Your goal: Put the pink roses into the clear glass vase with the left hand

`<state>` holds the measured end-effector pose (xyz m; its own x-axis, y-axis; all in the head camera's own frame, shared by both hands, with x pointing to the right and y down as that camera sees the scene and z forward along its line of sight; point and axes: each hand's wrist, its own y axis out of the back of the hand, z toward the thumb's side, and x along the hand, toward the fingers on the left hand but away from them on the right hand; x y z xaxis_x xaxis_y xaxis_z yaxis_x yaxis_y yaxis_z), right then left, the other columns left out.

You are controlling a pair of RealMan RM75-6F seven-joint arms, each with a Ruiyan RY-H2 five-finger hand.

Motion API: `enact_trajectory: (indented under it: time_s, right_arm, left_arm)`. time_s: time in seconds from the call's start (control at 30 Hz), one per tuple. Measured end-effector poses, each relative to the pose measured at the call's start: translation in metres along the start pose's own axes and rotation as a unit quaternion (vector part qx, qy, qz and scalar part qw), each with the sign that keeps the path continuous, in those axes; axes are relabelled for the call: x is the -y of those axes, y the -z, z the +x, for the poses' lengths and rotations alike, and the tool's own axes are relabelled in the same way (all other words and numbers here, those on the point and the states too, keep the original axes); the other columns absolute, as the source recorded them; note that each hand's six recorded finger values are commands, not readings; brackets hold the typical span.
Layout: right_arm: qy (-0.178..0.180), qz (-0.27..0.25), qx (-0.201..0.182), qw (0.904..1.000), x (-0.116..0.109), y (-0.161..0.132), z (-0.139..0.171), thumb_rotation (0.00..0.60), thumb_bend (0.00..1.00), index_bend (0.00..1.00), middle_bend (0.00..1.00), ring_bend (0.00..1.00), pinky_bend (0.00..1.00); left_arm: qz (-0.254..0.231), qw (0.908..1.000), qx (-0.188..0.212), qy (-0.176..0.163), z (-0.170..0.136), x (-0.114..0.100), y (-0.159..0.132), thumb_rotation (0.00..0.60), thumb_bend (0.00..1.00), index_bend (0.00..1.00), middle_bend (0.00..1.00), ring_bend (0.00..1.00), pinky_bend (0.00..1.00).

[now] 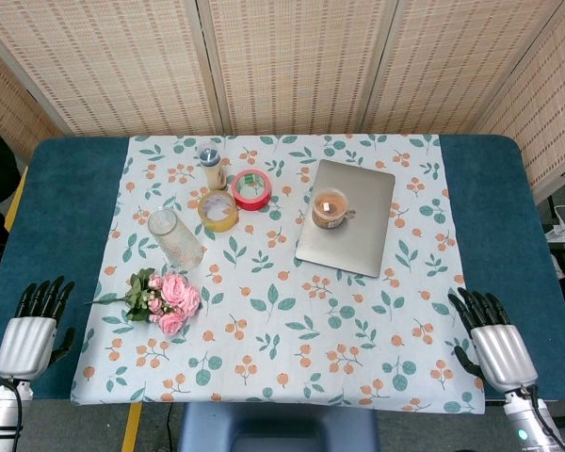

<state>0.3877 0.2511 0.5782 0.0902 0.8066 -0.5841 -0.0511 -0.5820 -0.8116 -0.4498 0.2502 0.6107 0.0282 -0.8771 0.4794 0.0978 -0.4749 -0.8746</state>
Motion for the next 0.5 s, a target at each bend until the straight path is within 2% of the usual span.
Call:
enact_trajectory:
  time_s: [0.27, 0.5]
  right_arm:
    - [0.001, -0.003, 0.0, 1.0, -0.001, 0.0, -0.001, 0.6, 0.29, 0.0, 0.0, 0.0, 0.0]
    - [-0.004, -0.002, -0.001, 1.0, 0.0, 0.001, -0.001, 0.6, 0.29, 0.0, 0.0, 0.0, 0.0]
  left_arm:
    - [-0.03, 0.9991, 0.023, 0.022, 0.01, 0.012, -0.016, 0.6, 0.43, 0.0, 0.0, 0.0, 0.08]
    - [-0.072, 0.9901, 0.065, 0.102, 0.047, 0.039, -0.051, 0.585, 0.43, 0.0, 0.0, 0.0, 0.09]
